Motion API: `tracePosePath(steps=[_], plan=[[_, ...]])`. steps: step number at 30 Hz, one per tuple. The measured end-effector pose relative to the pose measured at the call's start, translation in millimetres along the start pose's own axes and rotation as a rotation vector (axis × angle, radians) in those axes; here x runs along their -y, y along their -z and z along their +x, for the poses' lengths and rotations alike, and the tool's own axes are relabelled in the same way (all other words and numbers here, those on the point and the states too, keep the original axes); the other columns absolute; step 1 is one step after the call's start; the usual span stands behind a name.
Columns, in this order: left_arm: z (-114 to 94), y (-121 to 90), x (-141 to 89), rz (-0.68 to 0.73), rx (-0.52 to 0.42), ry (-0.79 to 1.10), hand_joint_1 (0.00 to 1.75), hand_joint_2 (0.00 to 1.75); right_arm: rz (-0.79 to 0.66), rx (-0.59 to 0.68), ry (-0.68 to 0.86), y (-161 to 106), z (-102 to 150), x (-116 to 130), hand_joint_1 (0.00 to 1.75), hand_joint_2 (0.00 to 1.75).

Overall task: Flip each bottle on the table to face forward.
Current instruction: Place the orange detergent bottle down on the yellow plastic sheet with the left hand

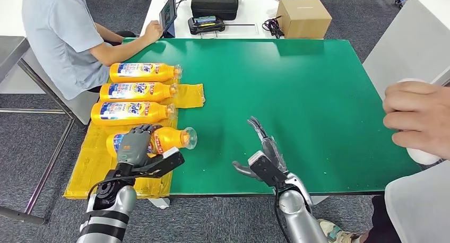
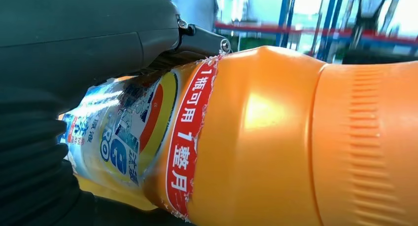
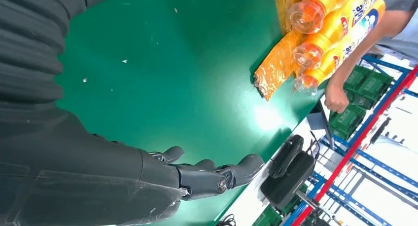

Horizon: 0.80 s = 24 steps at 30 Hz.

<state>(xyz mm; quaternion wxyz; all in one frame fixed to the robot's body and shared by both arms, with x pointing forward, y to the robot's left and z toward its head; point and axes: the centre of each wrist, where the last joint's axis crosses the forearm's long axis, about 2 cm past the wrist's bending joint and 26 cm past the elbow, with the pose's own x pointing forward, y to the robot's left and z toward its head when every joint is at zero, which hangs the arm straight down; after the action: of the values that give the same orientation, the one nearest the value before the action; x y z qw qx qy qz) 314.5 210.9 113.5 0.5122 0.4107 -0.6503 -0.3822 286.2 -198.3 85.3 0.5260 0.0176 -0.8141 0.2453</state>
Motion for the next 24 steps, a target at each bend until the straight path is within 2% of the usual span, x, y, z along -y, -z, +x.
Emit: tracePosePath(steps=[4,5,6,8,9,10,13,20,24], plan=[[-2,1,9,-0.011,-0.014,0.104,1.45,1.75,0.001,-0.003,0.005,-1,-2,0,0.0,1.75],[-2,2,11,-0.006,-0.021,0.138,1.36,1.75,0.001,-0.004,0.006,-2,-2,-1,0.0,1.75],[-2,2,12,-0.002,-0.027,0.165,1.17,1.75,0.001,-0.005,0.007,-2,-3,-1,0.0,1.75],[-3,2,15,-0.003,-0.043,0.203,0.47,1.75,0.001,-0.007,0.008,-2,-3,-1,0.0,1.75],[-2,2,17,-0.005,-0.053,0.219,0.2,1.75,0.002,-0.008,0.009,-2,-3,-1,0.0,1.75],[-1,2,20,-0.007,-0.062,0.24,0.02,1.75,0.002,-0.009,0.011,-3,-4,-1,0.0,1.75],[1,1,27,-0.019,-0.061,0.3,0.0,1.75,0.005,-0.013,0.015,-3,-5,-2,0.0,1.75],[1,3,43,-0.111,0.071,0.377,0.0,1.75,0.008,-0.01,0.024,0,-7,-4,0.0,1.75],[-1,7,46,-0.141,0.096,0.392,0.0,1.75,0.01,-0.009,0.025,2,-8,-3,0.0,1.75]])
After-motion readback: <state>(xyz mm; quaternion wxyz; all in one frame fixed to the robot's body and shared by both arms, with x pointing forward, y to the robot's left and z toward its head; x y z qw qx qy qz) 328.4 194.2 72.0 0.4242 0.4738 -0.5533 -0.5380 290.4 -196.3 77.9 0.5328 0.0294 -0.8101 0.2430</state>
